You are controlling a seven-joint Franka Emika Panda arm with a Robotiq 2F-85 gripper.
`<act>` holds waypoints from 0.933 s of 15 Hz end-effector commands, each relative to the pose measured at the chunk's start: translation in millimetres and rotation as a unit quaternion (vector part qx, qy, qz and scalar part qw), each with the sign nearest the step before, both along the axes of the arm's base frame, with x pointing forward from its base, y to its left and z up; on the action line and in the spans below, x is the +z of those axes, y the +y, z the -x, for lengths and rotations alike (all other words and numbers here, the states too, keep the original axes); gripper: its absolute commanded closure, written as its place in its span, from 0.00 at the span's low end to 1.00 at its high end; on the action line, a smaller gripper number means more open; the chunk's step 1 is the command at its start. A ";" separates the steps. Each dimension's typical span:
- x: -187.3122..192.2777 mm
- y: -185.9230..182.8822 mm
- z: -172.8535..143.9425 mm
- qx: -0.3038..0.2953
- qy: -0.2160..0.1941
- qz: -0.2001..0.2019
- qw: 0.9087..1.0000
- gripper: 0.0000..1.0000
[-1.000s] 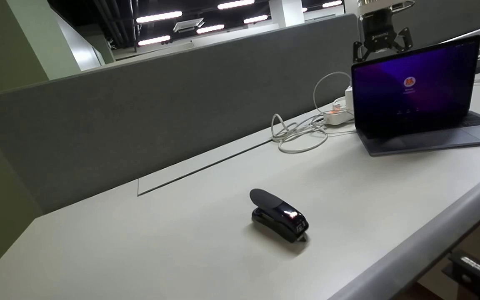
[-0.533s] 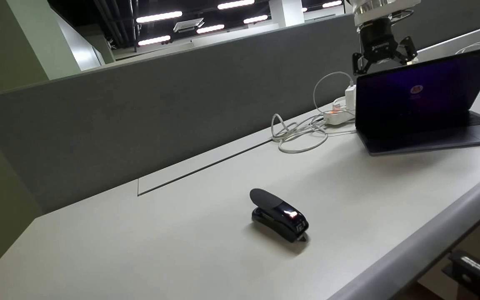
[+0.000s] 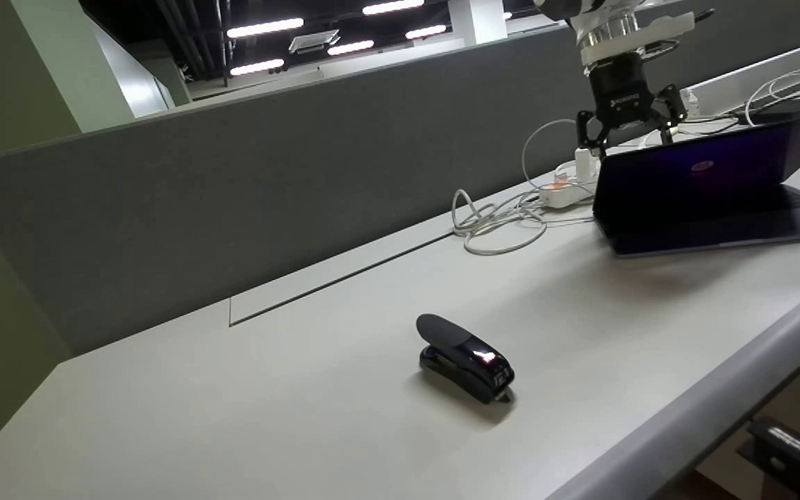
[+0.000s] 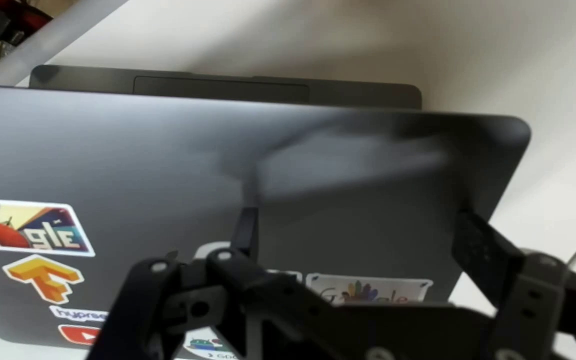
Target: Close the laptop
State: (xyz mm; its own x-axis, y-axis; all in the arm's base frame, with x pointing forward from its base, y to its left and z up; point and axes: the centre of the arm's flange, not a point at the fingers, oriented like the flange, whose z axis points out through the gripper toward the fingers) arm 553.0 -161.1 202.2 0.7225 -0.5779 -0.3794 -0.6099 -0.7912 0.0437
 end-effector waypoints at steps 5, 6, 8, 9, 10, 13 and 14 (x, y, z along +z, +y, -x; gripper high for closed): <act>-3.9 12.6 0.4 -0.006 -0.024 0.052 0.998 0.00; -6.2 19.2 3.0 -0.002 -0.032 0.055 0.998 0.00; -12.4 33.7 9.8 0.013 -0.044 0.059 0.997 0.00; -16.3 41.4 14.0 0.020 -0.049 0.061 0.997 0.00; -20.3 49.1 18.6 0.027 -0.052 0.061 0.996 0.00; -34.3 70.8 36.4 0.040 -0.061 0.064 0.995 0.00; -39.1 76.1 41.9 0.044 -0.064 0.063 0.995 0.00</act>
State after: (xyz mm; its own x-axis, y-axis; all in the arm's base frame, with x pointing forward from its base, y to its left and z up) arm 539.2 -104.8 164.2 0.8122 -0.5353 -0.2321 -0.5357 -0.8418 0.0667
